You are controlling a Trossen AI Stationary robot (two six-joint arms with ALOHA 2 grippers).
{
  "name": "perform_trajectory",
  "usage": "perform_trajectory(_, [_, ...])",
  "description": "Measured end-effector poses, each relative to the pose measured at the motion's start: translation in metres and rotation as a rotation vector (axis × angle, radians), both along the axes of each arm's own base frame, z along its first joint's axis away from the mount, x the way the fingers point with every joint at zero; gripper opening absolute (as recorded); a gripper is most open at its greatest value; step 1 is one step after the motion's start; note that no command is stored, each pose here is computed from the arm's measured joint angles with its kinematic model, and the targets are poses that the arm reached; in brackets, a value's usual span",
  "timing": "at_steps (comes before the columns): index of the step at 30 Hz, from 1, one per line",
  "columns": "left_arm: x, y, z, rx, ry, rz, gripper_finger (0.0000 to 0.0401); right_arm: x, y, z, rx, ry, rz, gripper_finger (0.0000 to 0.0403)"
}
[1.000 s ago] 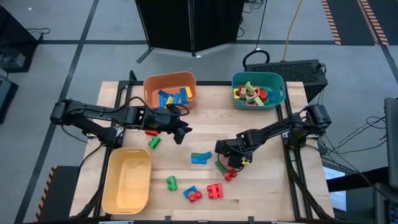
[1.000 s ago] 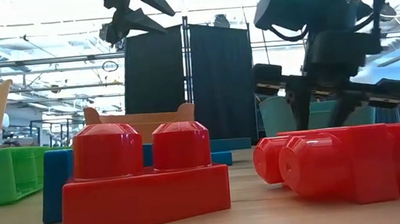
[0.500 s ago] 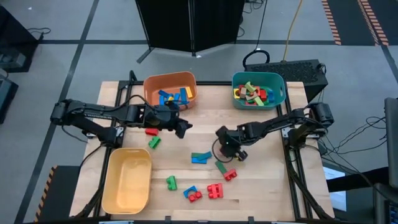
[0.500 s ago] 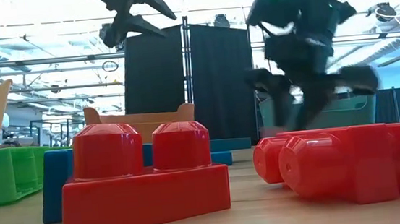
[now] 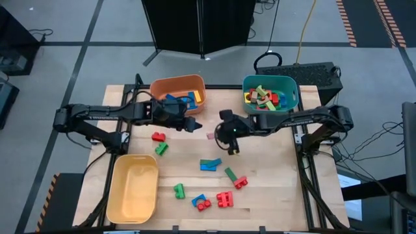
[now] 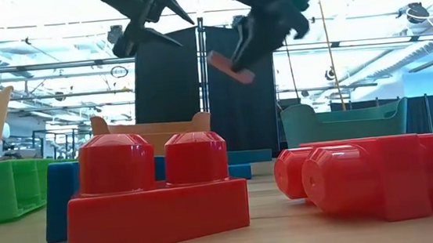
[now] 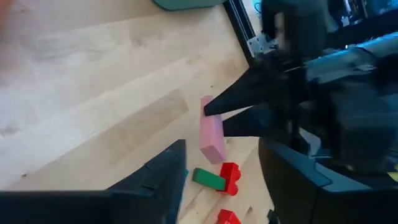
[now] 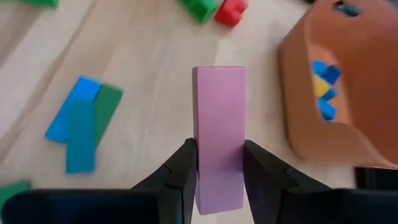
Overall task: Sort blocks by size
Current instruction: Put the pink rectangular block into the orange bin
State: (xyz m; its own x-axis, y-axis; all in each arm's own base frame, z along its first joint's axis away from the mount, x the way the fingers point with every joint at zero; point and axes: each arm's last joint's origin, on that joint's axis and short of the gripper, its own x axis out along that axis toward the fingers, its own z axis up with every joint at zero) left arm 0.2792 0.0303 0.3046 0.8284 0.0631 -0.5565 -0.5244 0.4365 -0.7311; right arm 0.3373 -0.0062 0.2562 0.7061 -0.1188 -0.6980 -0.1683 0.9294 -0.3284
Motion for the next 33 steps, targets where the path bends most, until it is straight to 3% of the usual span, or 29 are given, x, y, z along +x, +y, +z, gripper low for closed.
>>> perform_trajectory(7, [0.0,0.003,0.0,-0.033,-0.005,-0.011,0.0282,0.006,-0.01,0.023,-0.036,-0.069,-0.094,0.0095])
perform_trajectory(11, [0.0,0.002,0.0,-0.053,-0.009,-0.011,0.031,0.007,-0.013,0.025,-0.029,-0.089,-0.11,0.0095])
perform_trajectory(26, [0.038,0.007,-0.03,-0.057,-0.022,-0.005,0.0278,0.009,-0.014,0.028,0.016,-0.136,-0.15,0.0096])
perform_trajectory(33, [0.041,0.01,-0.032,-0.046,-0.032,0.016,0.025,0.009,-0.014,0.028,0.017,-0.132,-0.151,0.0096])
